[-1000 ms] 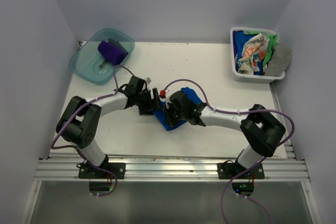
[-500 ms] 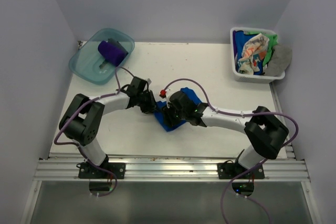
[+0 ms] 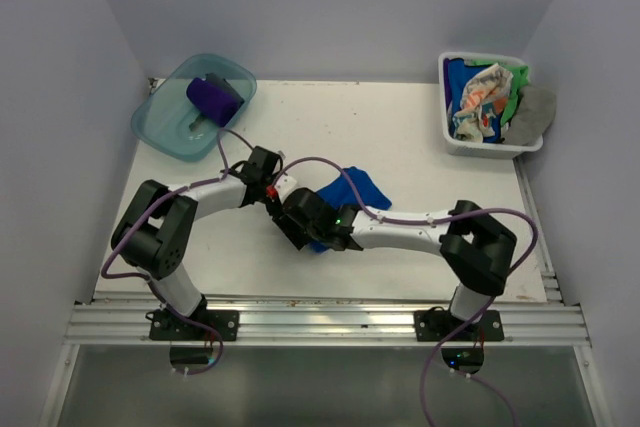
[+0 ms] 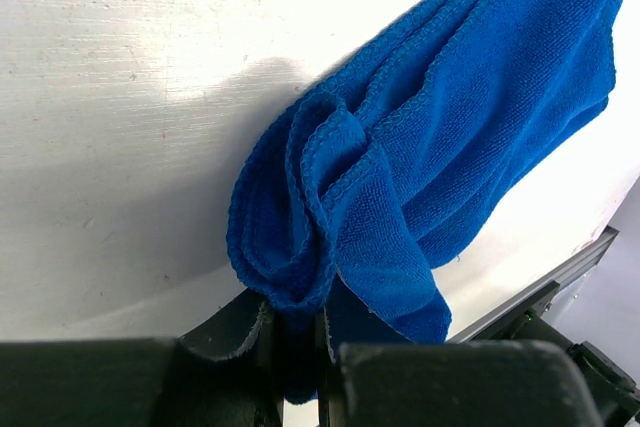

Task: Roll the towels
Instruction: Roll the towel

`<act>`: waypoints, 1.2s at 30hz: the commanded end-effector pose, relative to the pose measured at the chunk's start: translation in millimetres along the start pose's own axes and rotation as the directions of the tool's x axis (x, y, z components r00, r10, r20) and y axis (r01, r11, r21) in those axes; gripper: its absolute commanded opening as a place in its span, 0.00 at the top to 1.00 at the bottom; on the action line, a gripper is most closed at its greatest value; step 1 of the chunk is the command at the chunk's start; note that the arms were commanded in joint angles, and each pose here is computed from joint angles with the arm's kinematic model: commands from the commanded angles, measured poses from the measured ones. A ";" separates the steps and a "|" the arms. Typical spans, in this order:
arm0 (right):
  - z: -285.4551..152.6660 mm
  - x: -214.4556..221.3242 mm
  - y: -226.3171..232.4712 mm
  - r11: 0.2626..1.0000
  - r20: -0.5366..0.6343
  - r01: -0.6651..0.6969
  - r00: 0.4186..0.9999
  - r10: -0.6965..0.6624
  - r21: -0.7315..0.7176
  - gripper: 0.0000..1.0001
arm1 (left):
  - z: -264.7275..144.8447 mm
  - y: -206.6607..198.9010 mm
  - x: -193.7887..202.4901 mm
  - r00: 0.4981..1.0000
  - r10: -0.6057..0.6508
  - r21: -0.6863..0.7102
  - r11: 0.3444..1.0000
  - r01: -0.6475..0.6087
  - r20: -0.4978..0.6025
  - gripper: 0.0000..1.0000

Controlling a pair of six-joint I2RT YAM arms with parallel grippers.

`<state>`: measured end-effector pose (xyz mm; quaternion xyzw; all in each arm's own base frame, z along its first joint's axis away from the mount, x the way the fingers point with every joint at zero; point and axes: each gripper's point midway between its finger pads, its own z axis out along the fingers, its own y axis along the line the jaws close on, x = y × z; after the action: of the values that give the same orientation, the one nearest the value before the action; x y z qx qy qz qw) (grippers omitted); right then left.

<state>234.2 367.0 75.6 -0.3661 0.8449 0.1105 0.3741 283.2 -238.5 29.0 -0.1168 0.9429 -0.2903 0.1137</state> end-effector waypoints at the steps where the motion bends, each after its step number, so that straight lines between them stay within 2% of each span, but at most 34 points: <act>1: 12.0 0.7 -10.2 0.993 -0.015 0.054 0.998 -0.053 0.101 0.41 | -10.3 -14.1 -9.0 0.999 -0.001 0.017 1.000 0.000 0.033 0.92; 4: 22.4 9.1 -13.4 0.989 -0.035 0.063 0.998 -0.059 0.136 0.52 | -11.6 -14.4 -9.4 0.999 -0.003 0.016 1.000 0.002 0.033 0.92; 7: 25.6 11.2 -16.6 0.985 -0.037 0.069 0.997 -0.064 0.157 0.67 | -13.3 -15.6 -9.0 0.999 0.001 0.017 1.000 -0.001 0.033 0.92; 8: 25.7 10.6 -17.3 0.986 -0.031 0.061 0.998 -0.057 0.156 0.80 | -14.5 -16.1 -8.9 0.999 0.003 0.018 1.000 -0.003 0.035 0.92; 11: 20.8 5.6 -9.0 0.994 0.002 0.032 0.999 -0.032 0.103 1.00 | -18.7 -17.3 -10.2 0.999 0.008 0.020 1.000 -0.009 0.040 0.87; 12: 17.4 0.4 -8.9 0.996 0.021 0.012 1.000 -0.014 0.085 1.00 | -21.7 -19.1 -9.7 0.999 0.011 0.026 1.000 -0.012 0.042 0.83; 13: 17.0 0.3 -4.5 0.999 0.026 -0.014 1.000 0.013 0.037 1.00 | -25.1 -19.6 -11.5 0.999 0.010 0.035 0.999 -0.011 0.046 0.70; 15: 14.5 -2.2 -0.4 0.999 0.039 -0.047 0.998 0.047 -0.011 1.00 | -30.6 -25.1 -13.2 0.999 0.008 0.068 0.998 -0.011 0.045 0.60; 16: 11.1 -3.0 0.7 0.997 0.045 -0.066 0.997 0.067 -0.039 1.00 | -33.6 -25.6 -16.8 0.998 0.003 0.074 0.997 -0.007 0.056 0.47; 20: 6.8 -12.5 -0.3 0.966 0.069 -0.201 0.974 0.214 -0.163 1.00 | -48.0 -32.0 -26.3 0.995 0.009 0.100 0.995 -0.018 0.094 0.26; 24: -0.3 -18.1 1.2 0.898 0.040 -0.309 0.940 0.338 -0.313 1.00 | -55.1 -30.3 -32.6 0.993 0.001 0.097 0.995 -0.012 0.115 0.25; 28: -2.7 -19.3 -2.6 0.835 -0.014 -0.387 0.910 0.415 -0.391 1.00 | -58.3 -29.2 -34.4 0.992 -0.001 0.092 0.996 -0.011 0.130 0.27; 31: -4.8 -18.6 -4.1 0.763 -0.066 -0.456 0.873 0.483 -0.458 1.00 | -60.1 -30.4 -35.0 0.990 0.003 0.099 0.995 -0.017 0.140 0.29; 34: -5.6 -21.3 -10.5 0.666 -0.117 -0.541 0.813 0.570 -0.513 1.00 | -62.9 -32.1 -34.4 0.989 0.006 0.112 0.993 -0.023 0.149 0.33; 36: -1.3 -17.0 -20.4 0.630 -0.143 -0.585 0.781 0.609 -0.512 1.00 | -65.7 -36.4 -35.1 0.987 0.012 0.132 0.991 -0.033 0.158 0.35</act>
<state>259.4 351.6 71.6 -0.1780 0.8700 0.3854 0.2507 299.4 -221.9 86.3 -0.1324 0.9220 -0.3213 0.1710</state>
